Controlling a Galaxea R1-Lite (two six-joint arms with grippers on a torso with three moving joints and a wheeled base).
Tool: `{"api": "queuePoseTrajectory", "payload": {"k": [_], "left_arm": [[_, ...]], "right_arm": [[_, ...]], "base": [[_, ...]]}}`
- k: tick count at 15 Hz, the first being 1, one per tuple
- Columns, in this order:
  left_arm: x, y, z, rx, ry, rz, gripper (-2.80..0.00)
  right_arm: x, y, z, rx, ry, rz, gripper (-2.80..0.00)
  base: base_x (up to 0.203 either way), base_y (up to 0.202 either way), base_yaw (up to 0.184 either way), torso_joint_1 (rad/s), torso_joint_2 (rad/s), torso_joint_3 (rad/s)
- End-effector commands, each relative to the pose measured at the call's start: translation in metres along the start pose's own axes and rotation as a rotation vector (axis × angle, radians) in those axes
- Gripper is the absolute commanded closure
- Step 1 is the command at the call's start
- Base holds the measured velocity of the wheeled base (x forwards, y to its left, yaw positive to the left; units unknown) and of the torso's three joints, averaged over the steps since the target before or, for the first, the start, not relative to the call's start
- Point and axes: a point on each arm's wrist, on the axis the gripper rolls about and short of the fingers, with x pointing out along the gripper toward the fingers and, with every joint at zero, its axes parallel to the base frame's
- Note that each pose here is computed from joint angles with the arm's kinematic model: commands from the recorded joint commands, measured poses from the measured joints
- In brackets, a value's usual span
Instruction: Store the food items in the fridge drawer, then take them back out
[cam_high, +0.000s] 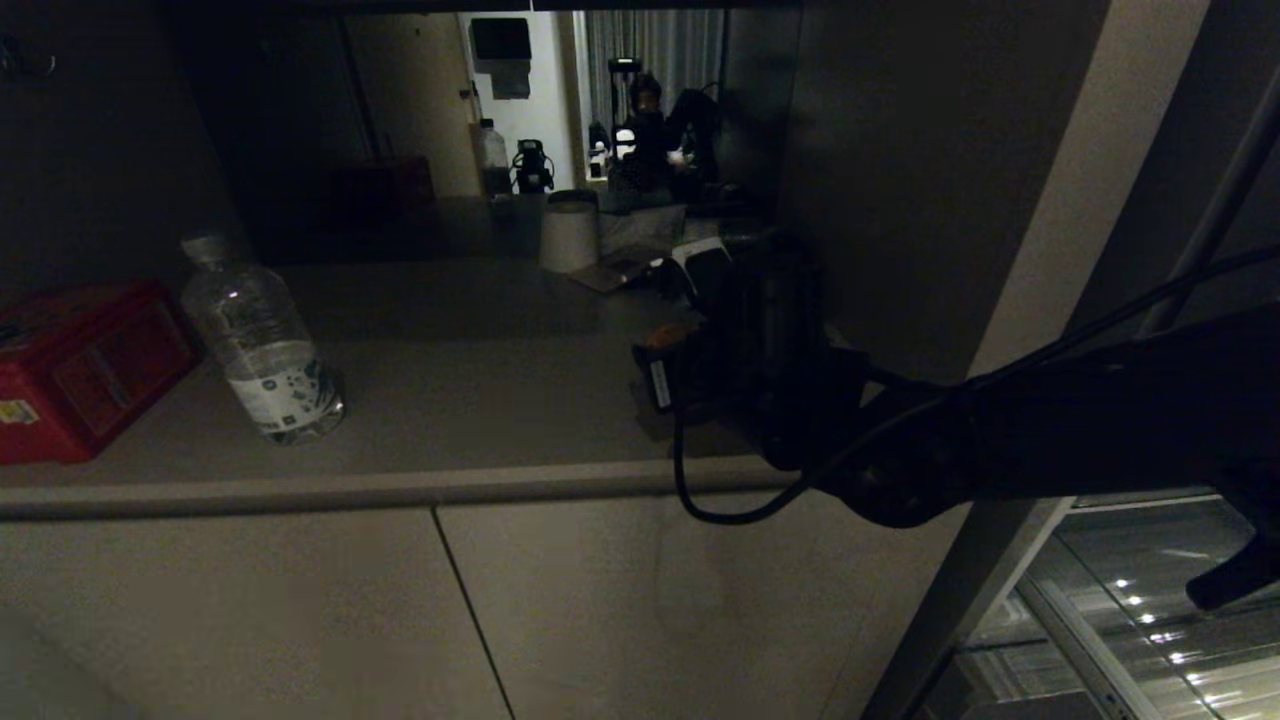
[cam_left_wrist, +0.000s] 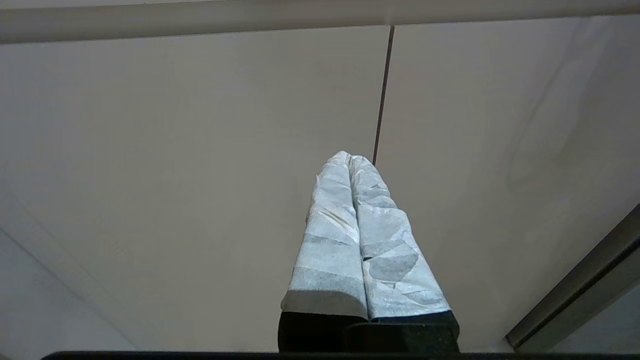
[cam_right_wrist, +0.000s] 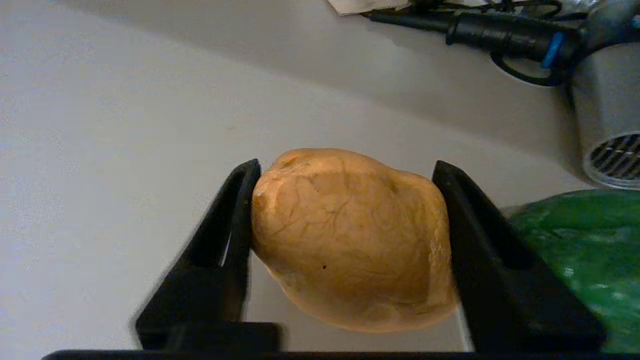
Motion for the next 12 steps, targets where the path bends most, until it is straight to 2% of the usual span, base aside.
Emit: {"api": "queuePoseTrajectory", "payload": {"k": [1,8,12], "left_arm": [[0.0,0.0,0.0,0.0,0.002,0.001,0.0],[0.0,0.0,0.0,0.0,0.002,-0.001,0.0],[0.0,0.0,0.0,0.0,0.0,0.0,0.0]], "right_arm": [[0.003,0.0,-0.002,0.001,0.001,-0.006,-2.8],[0.003,-0.001,0.001,0.008,-0.008,-0.045,-2.8],[-0.019,-0.011,0.03,0.043,-0.077,-0.076,-2.8]], "base": [[0.0,0.0,0.0,0.0,0.0,0.0],[0.0,0.0,0.0,0.0,0.0,0.0],[0.0,0.0,0.0,0.0,0.0,0.0]]}}
